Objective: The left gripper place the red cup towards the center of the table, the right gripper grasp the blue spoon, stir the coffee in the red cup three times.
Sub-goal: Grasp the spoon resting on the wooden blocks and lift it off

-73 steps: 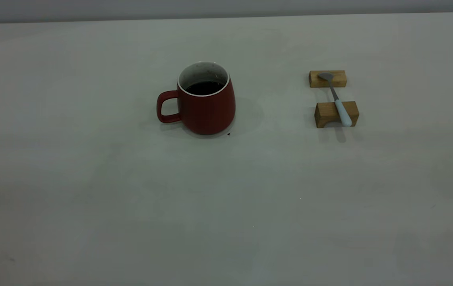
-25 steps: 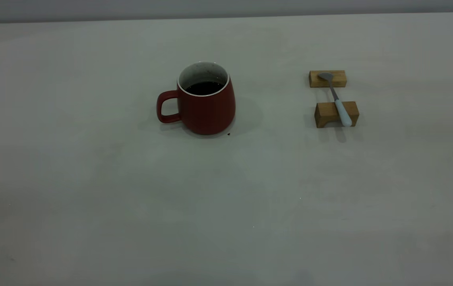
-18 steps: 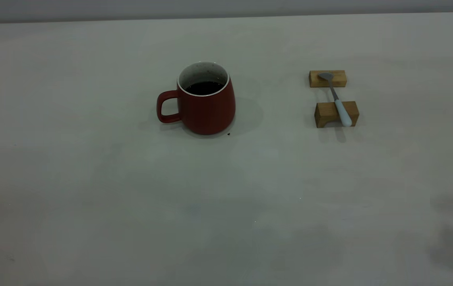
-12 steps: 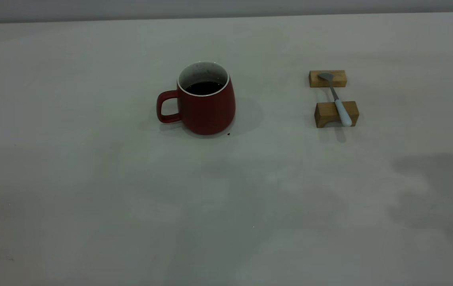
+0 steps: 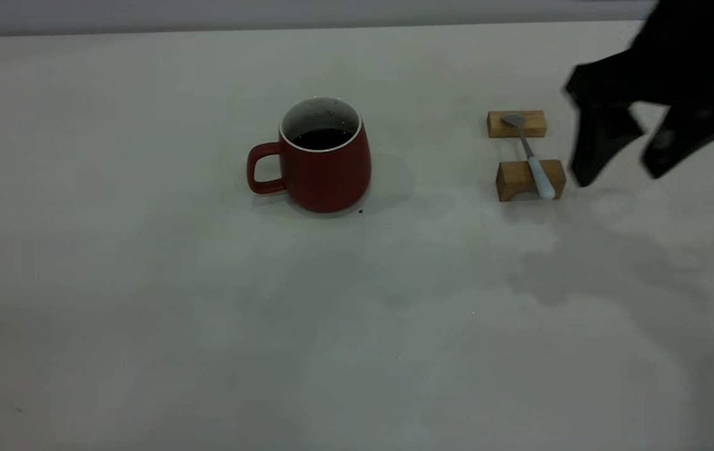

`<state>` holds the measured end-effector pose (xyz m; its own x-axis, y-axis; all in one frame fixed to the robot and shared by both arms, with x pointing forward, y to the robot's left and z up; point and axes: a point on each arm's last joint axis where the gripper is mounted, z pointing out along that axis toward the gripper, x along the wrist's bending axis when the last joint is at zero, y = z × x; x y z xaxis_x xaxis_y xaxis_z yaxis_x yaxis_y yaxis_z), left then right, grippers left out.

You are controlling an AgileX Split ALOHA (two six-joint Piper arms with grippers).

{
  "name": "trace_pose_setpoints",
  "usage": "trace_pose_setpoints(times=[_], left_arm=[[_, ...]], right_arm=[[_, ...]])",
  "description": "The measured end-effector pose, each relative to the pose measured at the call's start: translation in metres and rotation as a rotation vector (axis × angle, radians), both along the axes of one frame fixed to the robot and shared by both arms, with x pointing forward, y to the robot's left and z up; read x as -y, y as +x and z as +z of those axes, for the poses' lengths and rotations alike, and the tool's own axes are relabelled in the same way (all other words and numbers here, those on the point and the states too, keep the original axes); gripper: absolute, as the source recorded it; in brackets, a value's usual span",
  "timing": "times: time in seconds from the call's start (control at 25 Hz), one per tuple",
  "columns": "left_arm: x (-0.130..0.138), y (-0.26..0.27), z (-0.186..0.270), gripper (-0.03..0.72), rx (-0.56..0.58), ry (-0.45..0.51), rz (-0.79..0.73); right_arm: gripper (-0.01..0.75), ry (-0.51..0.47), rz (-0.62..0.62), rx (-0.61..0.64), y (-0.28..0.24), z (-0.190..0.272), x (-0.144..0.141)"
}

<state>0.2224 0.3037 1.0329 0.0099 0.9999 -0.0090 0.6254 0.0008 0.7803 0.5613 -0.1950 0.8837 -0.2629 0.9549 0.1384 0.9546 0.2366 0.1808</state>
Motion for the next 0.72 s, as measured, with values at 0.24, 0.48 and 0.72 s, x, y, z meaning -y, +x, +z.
trace_pose_setpoints(times=[0.24, 0.48, 0.72], left_arm=[[0.000, 0.000, 0.000, 0.287, 0.000, 0.000, 0.000], [0.000, 0.000, 0.000, 0.287, 0.000, 0.000, 0.000], [0.000, 0.000, 0.000, 0.287, 0.000, 0.000, 0.000]], right_arm=[[0.668, -0.012, 0.038, -0.038, 0.029, -0.033, -0.014], [0.661, -0.046, 0.095, -0.054, 0.051, -0.055, -0.020], [0.655, -0.059, 0.114, -0.050, 0.070, -0.072, -0.024]])
